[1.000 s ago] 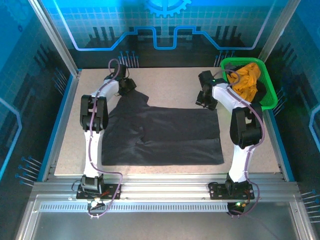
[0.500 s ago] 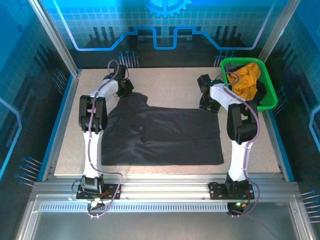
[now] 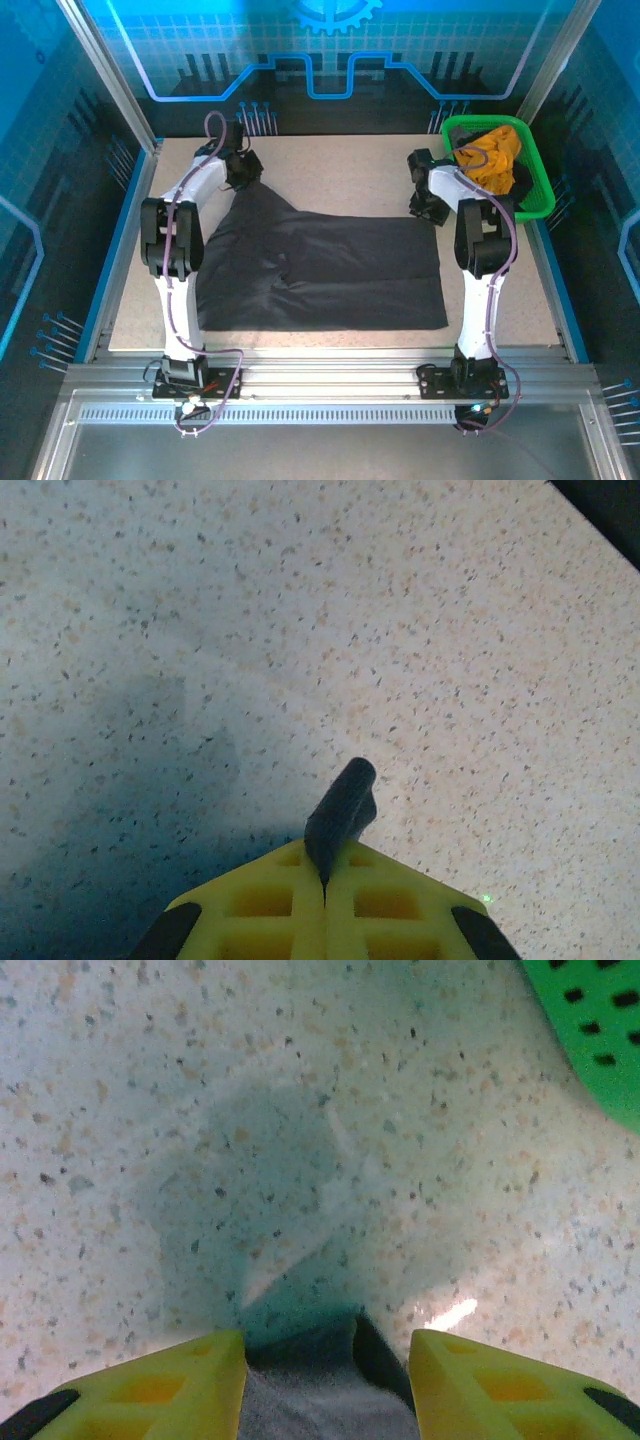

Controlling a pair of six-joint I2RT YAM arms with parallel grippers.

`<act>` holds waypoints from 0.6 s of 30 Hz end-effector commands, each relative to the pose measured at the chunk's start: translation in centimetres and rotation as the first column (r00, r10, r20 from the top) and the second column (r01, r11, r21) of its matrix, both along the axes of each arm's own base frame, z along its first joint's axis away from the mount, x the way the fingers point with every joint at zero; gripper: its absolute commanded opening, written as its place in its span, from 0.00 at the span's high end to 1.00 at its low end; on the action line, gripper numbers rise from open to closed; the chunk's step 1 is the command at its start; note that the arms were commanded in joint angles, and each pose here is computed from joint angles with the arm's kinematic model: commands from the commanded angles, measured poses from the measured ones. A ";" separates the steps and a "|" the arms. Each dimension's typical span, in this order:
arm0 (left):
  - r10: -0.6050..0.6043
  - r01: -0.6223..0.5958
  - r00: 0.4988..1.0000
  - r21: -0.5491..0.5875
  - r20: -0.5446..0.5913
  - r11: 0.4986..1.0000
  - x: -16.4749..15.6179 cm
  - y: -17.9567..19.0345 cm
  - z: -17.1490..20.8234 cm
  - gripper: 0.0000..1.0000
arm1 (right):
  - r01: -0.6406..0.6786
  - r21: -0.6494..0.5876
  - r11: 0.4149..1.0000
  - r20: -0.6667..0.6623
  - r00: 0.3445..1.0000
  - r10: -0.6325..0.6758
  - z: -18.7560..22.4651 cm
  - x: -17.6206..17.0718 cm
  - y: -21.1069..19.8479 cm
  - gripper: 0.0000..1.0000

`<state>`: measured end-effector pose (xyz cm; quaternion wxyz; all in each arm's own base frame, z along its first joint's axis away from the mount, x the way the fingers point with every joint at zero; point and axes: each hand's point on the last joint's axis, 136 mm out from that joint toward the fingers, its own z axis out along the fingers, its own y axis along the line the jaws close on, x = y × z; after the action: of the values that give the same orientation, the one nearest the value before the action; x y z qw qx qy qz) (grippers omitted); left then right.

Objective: Fold and stack the t-shirts

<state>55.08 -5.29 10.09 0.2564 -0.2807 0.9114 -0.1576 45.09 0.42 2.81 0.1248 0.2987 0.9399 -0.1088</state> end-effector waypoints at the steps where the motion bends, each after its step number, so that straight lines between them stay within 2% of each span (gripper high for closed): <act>1: -0.015 0.015 1.000 -0.027 0.020 1.000 -0.8 -0.5 1.7 1.00 | -0.018 0.029 0.999 0.016 1.000 0.018 -0.7 1.3 -0.1 0.52; 8: -0.016 0.017 1.000 -0.030 0.015 0.999 -1.3 -0.5 1.9 1.00 | -0.017 0.028 0.999 -0.030 0.999 0.018 -0.9 0.9 -0.4 0.59; 9: -0.017 0.017 1.000 -0.031 0.018 0.999 -1.3 -0.6 2.0 1.00 | -0.014 0.025 1.000 -0.035 0.999 0.015 -0.9 0.8 -0.6 0.66; 10: -0.018 0.019 1.000 -0.031 0.019 0.999 -1.3 -0.6 2.1 1.00 | -0.013 0.032 0.999 -0.037 0.999 0.014 -0.9 0.7 -0.6 0.78; 13: -0.018 0.019 1.000 -0.031 0.023 0.999 -1.4 -0.6 2.5 1.00 | -0.016 0.044 0.999 -0.039 0.999 0.018 -0.8 0.6 -0.4 0.96; 14: -0.017 0.018 1.000 -0.030 0.023 0.999 -1.5 -0.6 2.7 1.00 | -0.017 0.045 0.999 -0.035 0.999 0.019 -0.6 0.6 -0.4 1.00; 18: -0.018 0.019 1.000 -0.024 0.024 1.000 -2.3 -0.5 3.6 1.00 | -0.048 0.038 0.998 0.034 0.998 0.046 1.3 1.1 -0.1 1.00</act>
<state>53.98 -5.38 11.11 0.2565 -0.2789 0.9110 -0.1625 46.00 0.48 2.39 0.1170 0.2841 0.9473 -0.0912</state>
